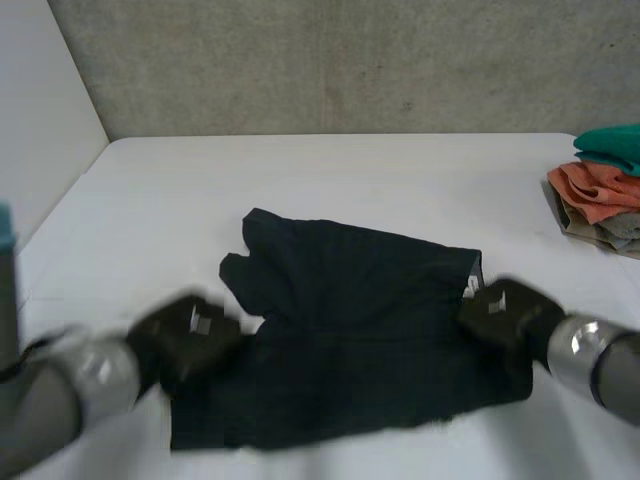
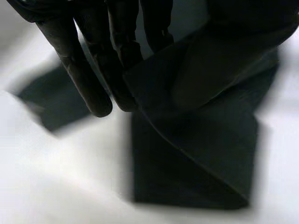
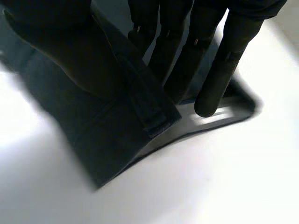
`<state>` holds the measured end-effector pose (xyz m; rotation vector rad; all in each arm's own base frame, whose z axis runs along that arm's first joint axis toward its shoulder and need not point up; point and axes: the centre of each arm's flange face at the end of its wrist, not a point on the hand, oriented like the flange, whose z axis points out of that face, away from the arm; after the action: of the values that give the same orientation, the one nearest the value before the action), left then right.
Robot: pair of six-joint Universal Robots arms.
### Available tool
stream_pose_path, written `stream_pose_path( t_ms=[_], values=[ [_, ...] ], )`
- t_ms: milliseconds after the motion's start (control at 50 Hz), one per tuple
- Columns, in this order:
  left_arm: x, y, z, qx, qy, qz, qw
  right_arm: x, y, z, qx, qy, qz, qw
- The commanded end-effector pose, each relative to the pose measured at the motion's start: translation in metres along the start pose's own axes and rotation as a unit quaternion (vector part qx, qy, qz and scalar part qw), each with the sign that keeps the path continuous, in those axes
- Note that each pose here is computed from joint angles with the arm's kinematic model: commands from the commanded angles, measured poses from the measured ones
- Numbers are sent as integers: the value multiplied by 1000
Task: Fold the laundry.
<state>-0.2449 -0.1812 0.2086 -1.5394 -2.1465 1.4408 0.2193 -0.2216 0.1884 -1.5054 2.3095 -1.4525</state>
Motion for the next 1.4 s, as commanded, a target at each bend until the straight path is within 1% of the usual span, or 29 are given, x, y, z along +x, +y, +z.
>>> stream_pose_path(
  t_ms=[20,40,100,120,220,300,360,400,480,520,580,600,640,680,760,880,960,1040,1060,1100,1160,1200,1220,1240,1260,1320,1340,1380,1400],
  values=[
    [-67,-43,90,175,-166,12,970,40,-25,45,81,169,53,981],
    [-80,-50,106,208,-193,14,959,45,-30,56,98,200,48,974],
    [-91,-54,128,241,-219,16,945,51,-34,71,119,236,42,963],
    [-96,-55,142,255,-227,14,940,54,-36,85,133,254,36,957],
    [-105,-48,179,264,-241,0,934,59,-39,123,168,298,19,939],
    [-104,-41,194,260,-229,-42,937,53,-40,145,181,312,16,932],
    [-98,-39,191,240,-221,-74,942,51,-48,141,196,312,19,929],
    [-97,-40,183,232,-220,-85,944,50,-54,134,205,309,26,928],
    [-95,-42,159,224,-222,-93,944,55,-70,99,227,300,51,925],
    [-93,-43,144,230,-224,-93,942,54,-72,79,226,279,65,931],
    [-86,-41,124,237,-219,-97,941,49,-66,64,205,246,77,944],
    [-84,-40,119,240,-217,-98,941,45,-58,55,181,218,86,955],
    [-79,-38,111,247,-212,-100,940,40,-48,48,153,188,99,965],
    [-70,-33,102,255,-201,-103,940,30,-32,45,111,145,126,975],
    [-55,-25,94,270,-183,-106,939,17,-10,52,68,104,167,978],
    [-44,-18,97,280,-177,-107,938,12,12,82,59,116,165,978],
    [-42,-16,99,271,-177,-113,939,19,24,98,44,149,147,977],
    [-43,-16,96,268,-183,-115,939,35,30,85,9,212,122,970],
    [-44,-17,94,268,-185,-116,938,45,27,75,12,238,102,966],
    [-47,-20,91,273,-187,-114,937,58,28,64,10,262,72,962],
    [-53,-22,84,277,-197,-115,933,80,25,48,0,303,-39,952],
    [-55,-22,82,278,-199,-116,932,82,15,46,11,312,-96,945],
    [-57,-22,80,278,-202,-119,931,79,4,47,30,314,-138,939],
    [-57,-22,79,278,-202,-121,931,75,-2,48,42,312,-157,936],
    [-57,-21,78,277,-202,-125,931,60,-22,52,90,300,-195,929],
    [-54,-19,78,275,-198,-132,932,31,-45,55,157,267,-239,920],
    [-53,-18,78,273,-197,-134,932,6,-59,58,209,232,-265,912],
    [-51,-17,78,271,-196,-138,932,-27,-66,62,261,178,-288,904],
    [-50,-16,78,270,-195,-140,932,-58,-69,66,309,120,-309,891]
  ],
)
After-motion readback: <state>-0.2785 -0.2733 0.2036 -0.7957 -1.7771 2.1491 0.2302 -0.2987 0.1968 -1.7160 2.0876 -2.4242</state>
